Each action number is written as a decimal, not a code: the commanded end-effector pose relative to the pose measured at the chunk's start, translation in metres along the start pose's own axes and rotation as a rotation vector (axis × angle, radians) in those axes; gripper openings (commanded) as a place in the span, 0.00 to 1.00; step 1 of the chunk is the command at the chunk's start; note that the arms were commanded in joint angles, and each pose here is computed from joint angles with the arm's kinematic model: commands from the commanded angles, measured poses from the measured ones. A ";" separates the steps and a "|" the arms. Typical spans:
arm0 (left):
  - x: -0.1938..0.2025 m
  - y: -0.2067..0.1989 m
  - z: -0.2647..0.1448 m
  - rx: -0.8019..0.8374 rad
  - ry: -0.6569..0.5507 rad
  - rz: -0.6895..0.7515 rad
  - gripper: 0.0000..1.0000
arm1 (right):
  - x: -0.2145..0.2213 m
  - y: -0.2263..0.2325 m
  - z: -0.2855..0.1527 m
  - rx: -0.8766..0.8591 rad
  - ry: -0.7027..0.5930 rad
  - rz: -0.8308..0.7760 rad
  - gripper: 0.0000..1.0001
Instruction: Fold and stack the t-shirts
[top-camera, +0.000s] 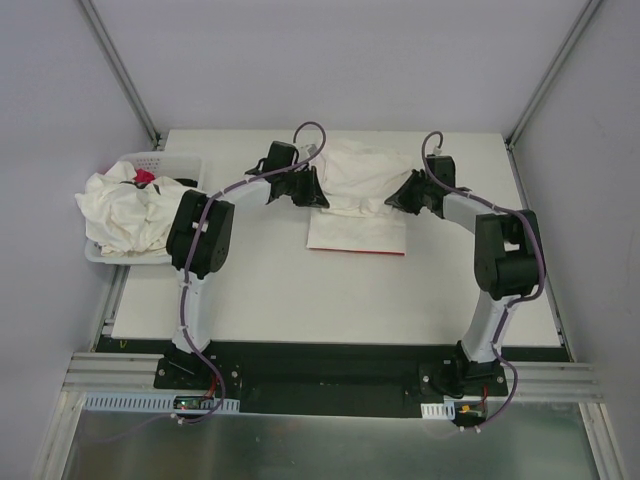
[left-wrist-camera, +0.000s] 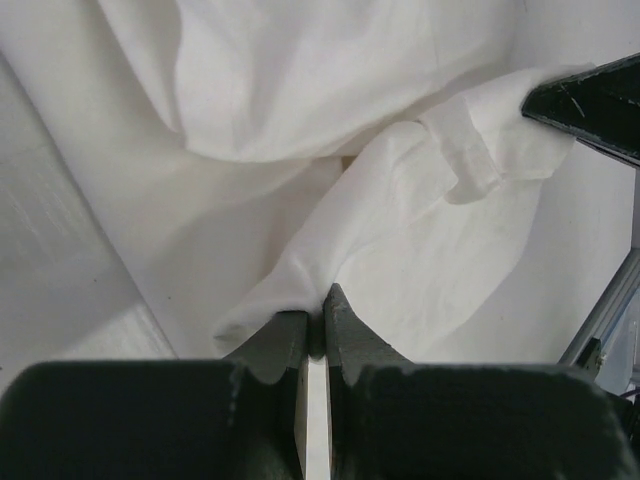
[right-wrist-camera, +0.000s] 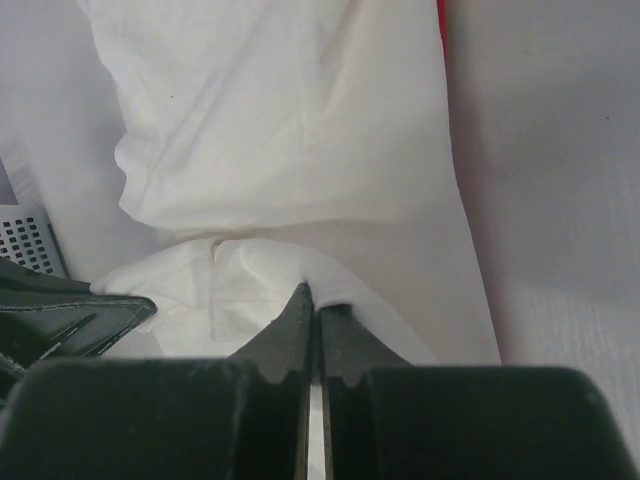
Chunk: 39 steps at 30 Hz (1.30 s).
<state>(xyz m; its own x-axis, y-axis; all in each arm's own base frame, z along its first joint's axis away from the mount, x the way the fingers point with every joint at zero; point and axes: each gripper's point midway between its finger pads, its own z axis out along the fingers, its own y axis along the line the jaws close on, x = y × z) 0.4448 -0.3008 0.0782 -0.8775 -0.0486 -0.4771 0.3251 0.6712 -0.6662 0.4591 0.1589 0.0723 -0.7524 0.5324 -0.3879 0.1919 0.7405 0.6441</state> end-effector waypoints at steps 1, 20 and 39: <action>-0.016 -0.004 0.001 0.056 -0.016 -0.007 0.00 | -0.020 0.020 0.005 -0.082 -0.019 0.029 0.17; -0.076 -0.012 -0.013 0.121 -0.099 0.015 0.86 | -0.055 0.013 0.008 -0.074 -0.081 0.058 0.49; -0.109 -0.033 -0.068 0.152 -0.191 0.082 0.85 | -0.122 0.013 -0.031 -0.092 -0.206 0.069 0.22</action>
<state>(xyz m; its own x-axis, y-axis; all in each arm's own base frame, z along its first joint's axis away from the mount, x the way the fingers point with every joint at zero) 0.5269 -0.2708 0.1193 -0.8381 -0.1627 -0.5207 0.3336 0.6025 -0.7251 0.5372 0.0920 0.0704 -0.6506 0.6629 -0.3704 0.2850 0.6653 0.6901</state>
